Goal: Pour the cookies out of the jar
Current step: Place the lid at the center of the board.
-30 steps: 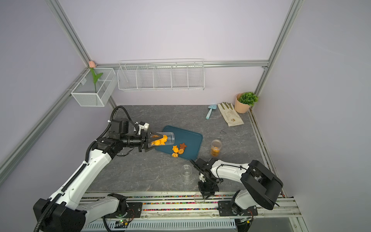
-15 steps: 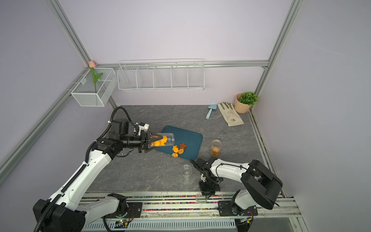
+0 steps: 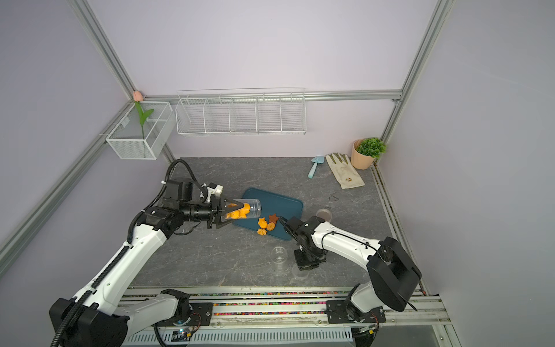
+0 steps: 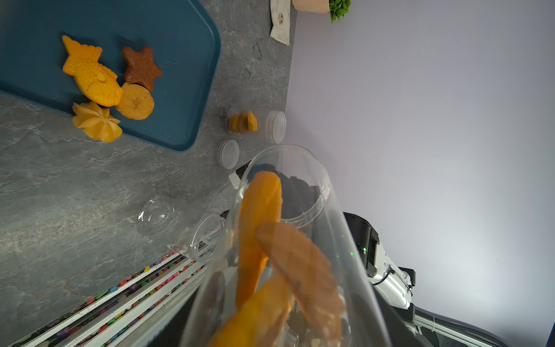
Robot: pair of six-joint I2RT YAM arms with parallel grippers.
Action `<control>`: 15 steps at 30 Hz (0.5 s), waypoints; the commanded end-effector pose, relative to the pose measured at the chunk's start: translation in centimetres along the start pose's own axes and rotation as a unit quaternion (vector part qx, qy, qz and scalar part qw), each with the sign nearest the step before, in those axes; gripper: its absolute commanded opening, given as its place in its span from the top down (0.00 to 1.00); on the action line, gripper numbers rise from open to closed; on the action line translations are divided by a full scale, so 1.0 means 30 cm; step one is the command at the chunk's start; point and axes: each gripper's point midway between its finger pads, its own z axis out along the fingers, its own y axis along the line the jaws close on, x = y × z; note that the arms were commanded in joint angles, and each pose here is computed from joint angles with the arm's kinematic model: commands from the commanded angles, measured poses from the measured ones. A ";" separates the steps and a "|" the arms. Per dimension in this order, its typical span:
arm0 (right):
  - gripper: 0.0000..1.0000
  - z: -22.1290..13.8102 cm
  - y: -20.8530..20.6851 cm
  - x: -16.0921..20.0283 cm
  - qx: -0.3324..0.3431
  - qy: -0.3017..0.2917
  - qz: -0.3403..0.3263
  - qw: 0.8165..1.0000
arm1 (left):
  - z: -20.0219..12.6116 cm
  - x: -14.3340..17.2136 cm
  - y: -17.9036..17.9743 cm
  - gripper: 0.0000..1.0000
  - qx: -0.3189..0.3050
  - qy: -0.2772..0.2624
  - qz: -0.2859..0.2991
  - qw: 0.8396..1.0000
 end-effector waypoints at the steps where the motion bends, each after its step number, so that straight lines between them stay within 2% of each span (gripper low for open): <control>1: 0.93 0.004 -0.040 -0.080 0.045 -0.032 -0.011 0.998 | -0.013 -0.003 -0.010 0.45 0.002 -0.007 0.019 1.000; 4: 0.90 0.013 -0.032 -0.124 0.042 -0.036 -0.013 0.998 | -0.011 -0.004 -0.010 0.45 0.004 -0.007 0.019 1.000; 7: 0.83 0.028 -0.025 -0.144 0.037 -0.031 -0.014 0.999 | -0.010 -0.004 -0.010 0.45 0.006 -0.006 0.017 1.000; 9: 0.68 0.032 -0.020 -0.148 0.033 -0.029 -0.016 0.999 | -0.014 -0.004 -0.014 0.45 0.008 -0.008 0.020 1.000; 11: 0.61 0.029 -0.017 -0.148 0.029 -0.028 -0.018 0.999 | -0.011 -0.005 -0.013 0.45 0.010 -0.007 0.020 1.000; 15: 0.56 -0.015 -0.016 -0.147 0.014 -0.035 -0.016 0.999 | -0.001 -0.021 -0.010 0.45 0.020 -0.010 0.016 1.000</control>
